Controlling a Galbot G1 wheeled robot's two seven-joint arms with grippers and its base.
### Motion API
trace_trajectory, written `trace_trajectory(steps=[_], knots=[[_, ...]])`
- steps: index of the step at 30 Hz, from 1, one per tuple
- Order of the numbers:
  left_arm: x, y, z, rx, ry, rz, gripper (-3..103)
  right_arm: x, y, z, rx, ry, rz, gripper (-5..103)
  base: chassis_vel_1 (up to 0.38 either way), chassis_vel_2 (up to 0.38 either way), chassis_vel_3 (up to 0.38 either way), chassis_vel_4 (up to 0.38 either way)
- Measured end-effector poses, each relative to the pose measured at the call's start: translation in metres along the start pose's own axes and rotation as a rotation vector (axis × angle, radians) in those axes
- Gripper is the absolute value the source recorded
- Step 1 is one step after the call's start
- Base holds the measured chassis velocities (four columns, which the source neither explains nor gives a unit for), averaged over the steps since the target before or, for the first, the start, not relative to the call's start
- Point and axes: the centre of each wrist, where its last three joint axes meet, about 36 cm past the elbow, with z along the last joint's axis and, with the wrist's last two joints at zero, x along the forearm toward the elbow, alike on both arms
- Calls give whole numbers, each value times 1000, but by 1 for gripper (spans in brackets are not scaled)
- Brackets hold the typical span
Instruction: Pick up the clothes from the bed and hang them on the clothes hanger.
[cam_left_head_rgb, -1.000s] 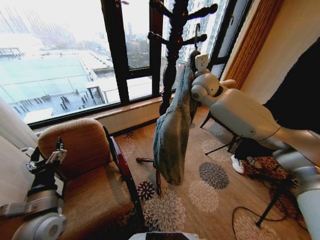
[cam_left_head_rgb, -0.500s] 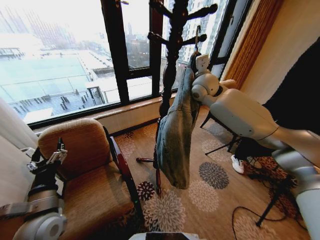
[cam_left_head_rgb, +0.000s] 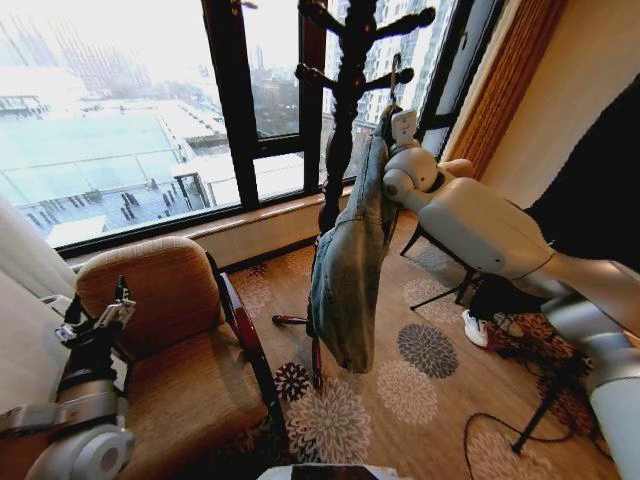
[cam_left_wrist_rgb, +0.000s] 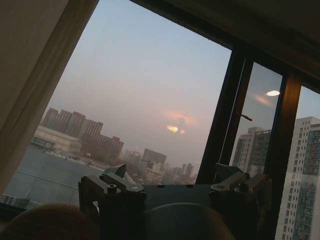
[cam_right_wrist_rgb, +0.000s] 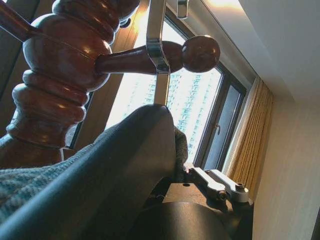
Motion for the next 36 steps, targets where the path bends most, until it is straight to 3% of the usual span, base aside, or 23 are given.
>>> trace_trajectory(steps=[36], knots=[[-8,8,1,0,-7,9,100,-1,11,-14,42,-14,-13,23,0,0,0,0]])
